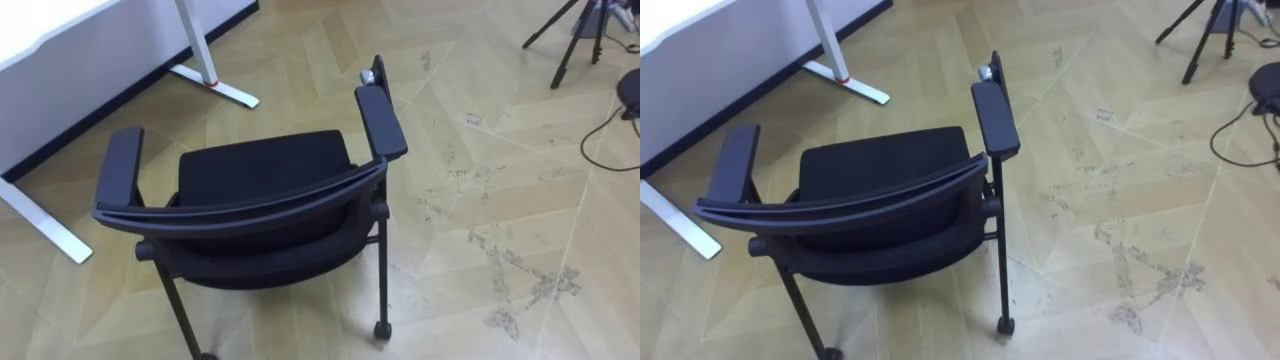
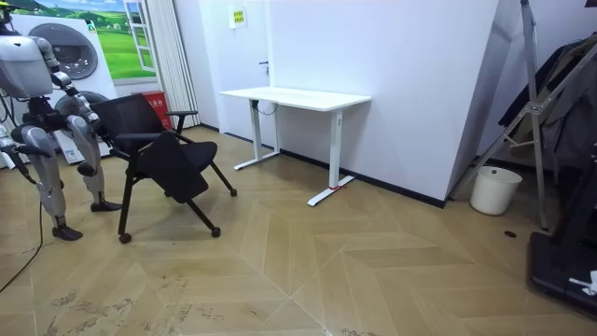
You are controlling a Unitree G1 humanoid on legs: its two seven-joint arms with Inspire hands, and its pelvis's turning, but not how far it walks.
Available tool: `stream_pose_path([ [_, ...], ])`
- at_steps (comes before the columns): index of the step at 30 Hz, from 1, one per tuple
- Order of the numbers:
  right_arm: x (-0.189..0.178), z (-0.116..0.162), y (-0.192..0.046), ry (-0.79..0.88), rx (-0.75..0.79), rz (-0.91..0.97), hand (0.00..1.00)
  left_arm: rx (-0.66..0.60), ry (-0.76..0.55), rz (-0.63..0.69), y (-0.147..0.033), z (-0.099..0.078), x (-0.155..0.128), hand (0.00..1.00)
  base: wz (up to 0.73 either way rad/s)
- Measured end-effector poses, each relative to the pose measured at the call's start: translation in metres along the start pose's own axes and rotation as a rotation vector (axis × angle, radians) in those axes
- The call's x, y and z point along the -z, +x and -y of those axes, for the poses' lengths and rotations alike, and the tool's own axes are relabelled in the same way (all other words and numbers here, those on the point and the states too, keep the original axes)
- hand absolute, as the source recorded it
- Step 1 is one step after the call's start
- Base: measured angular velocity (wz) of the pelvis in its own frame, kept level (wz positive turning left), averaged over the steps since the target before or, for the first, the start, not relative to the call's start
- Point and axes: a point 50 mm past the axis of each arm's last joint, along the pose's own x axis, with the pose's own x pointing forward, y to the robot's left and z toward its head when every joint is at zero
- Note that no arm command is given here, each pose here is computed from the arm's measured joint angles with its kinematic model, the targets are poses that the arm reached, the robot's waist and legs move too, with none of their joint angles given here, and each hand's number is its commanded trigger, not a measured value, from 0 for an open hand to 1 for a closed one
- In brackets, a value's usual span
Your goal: Push chair
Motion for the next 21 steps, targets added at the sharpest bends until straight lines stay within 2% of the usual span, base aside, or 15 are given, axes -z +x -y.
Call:
stream_pose_path([
  [6,0.002,0.001,0.000,0.016,0.007,-0.008,0.00,-0.037,0.045,-0.004,0.000,-0.003,0.000,0.00,0.00],
  [15,0.018,0.014,-0.003,0.166,0.073,-0.061,0.00,-0.138,-0.011,-0.022,-0.008,-0.019,0.015,0.00,0.04],
  [21,0.023,0.015,-0.004,0.223,0.088,-0.077,0.00,-0.191,-0.049,-0.006,-0.008,-0.024,0.013,0.00,0.00],
])
